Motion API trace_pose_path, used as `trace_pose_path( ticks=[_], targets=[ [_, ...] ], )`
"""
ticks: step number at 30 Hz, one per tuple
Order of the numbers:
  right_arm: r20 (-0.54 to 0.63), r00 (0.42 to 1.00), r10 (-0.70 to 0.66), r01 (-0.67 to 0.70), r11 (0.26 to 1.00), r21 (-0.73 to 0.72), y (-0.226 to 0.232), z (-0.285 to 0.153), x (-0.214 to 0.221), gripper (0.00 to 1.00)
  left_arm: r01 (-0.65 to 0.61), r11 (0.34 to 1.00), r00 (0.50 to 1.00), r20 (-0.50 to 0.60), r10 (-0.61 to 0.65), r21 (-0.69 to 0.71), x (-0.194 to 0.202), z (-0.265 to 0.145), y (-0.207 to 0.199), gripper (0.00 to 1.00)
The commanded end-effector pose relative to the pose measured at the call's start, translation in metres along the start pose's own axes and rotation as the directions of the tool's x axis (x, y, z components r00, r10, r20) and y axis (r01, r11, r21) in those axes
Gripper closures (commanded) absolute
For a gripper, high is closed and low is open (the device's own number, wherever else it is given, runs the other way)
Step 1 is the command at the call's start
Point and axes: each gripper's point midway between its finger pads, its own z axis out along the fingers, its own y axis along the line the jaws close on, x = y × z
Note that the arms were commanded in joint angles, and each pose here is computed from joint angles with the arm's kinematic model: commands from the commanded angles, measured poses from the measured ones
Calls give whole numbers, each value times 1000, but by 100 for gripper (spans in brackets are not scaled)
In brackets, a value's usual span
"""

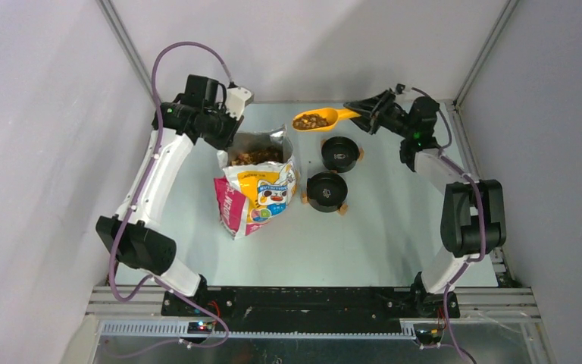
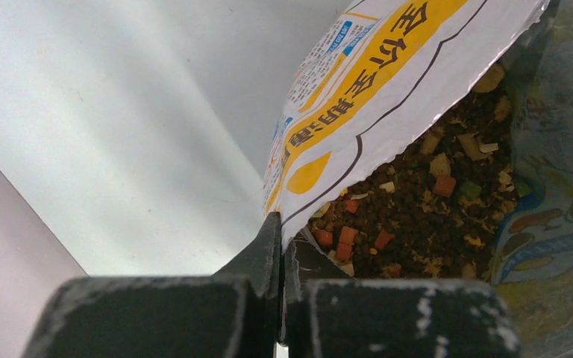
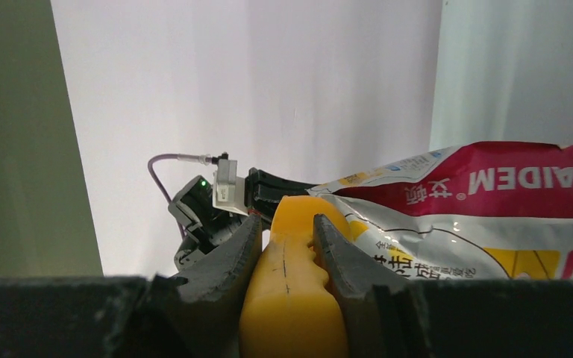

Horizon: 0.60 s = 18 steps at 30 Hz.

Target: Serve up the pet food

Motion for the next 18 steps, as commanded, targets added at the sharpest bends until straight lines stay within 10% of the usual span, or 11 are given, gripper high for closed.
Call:
trace_pose_path(
  ticks=[1,18],
  targets=[
    [65,994,-86,91,992,-85,29,-28,-7,100,-29,997,998,55,33,-76,-1,-31,10,100],
    [324,922,-210,192,977,89,-11,-114,-57,100,54,998,973,222,-55,13,-22,-48,-13,100]
  ],
)
